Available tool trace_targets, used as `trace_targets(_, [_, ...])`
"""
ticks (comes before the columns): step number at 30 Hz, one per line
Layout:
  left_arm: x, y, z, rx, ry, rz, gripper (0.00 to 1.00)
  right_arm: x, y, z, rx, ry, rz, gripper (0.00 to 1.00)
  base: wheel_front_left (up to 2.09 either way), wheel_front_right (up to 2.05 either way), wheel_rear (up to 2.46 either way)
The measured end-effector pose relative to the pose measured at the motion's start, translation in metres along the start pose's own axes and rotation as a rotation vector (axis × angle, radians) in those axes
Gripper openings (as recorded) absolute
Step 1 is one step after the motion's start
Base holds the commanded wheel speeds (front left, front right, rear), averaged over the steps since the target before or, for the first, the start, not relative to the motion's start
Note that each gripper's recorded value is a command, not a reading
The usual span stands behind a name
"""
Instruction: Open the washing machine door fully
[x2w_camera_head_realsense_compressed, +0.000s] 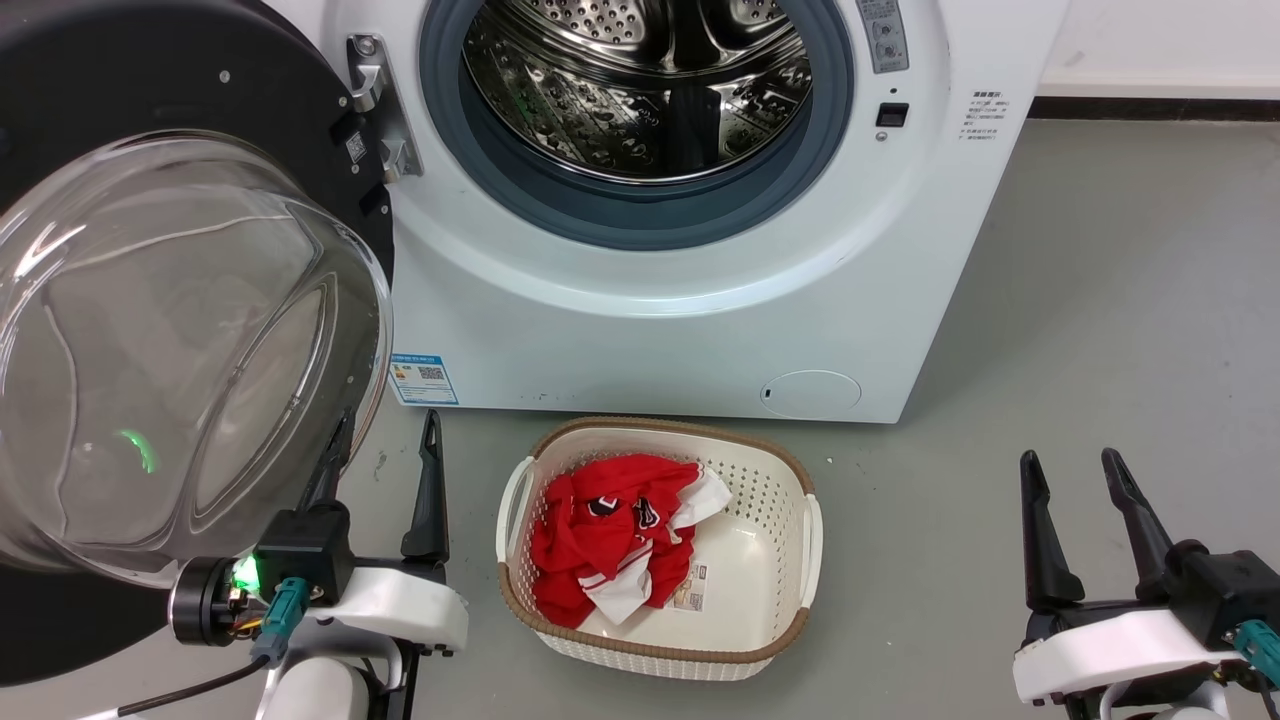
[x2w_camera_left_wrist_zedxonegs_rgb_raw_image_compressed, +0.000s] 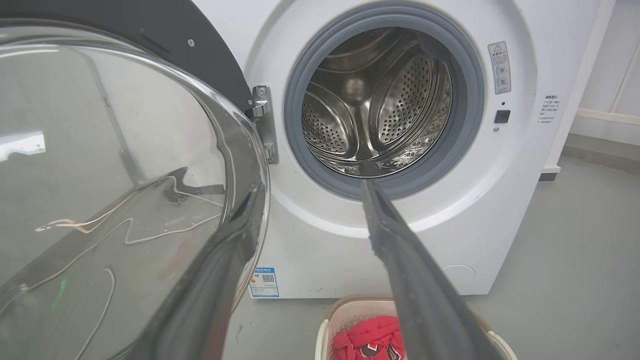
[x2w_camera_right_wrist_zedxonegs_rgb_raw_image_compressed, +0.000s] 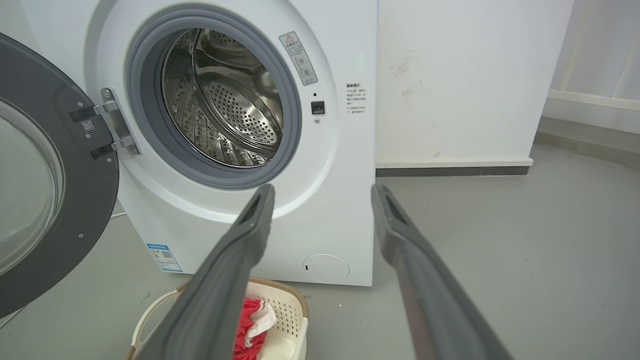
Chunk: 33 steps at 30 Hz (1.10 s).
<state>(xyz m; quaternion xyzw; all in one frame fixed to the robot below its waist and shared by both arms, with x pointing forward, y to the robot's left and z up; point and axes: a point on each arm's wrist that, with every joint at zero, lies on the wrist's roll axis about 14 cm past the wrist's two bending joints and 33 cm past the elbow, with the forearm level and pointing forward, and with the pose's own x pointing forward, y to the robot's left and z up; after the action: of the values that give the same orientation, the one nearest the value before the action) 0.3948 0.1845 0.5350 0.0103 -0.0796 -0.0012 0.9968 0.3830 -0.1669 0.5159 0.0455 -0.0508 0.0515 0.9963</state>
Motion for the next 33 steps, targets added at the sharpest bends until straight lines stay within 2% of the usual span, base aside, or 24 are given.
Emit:
trace_targets(13, [0.002,0.000,-0.001,0.002,0.001,-0.005,1.00,0.001,-0.002,-0.002,0.003,0.005,-0.005,1.00,0.00,0.00,0.00])
trace_targets(14, [0.000,0.000,-0.004,0.002,0.012,-0.007,0.00,0.000,-0.002,-0.005,0.004,0.016,-0.007,0.00,0.00,0.00,0.00])
trace_targets(17, [-0.006,0.002,-0.019,-0.021,0.068,0.006,0.00,-0.006,-0.004,-0.016,0.028,0.050,-0.018,0.00,0.00,0.00,0.00])
trace_targets(33, [-0.007,0.012,-0.029,-0.327,0.132,0.080,0.00,-0.008,-0.016,-0.023,0.310,0.082,-0.096,0.00,0.00,0.00,0.00])
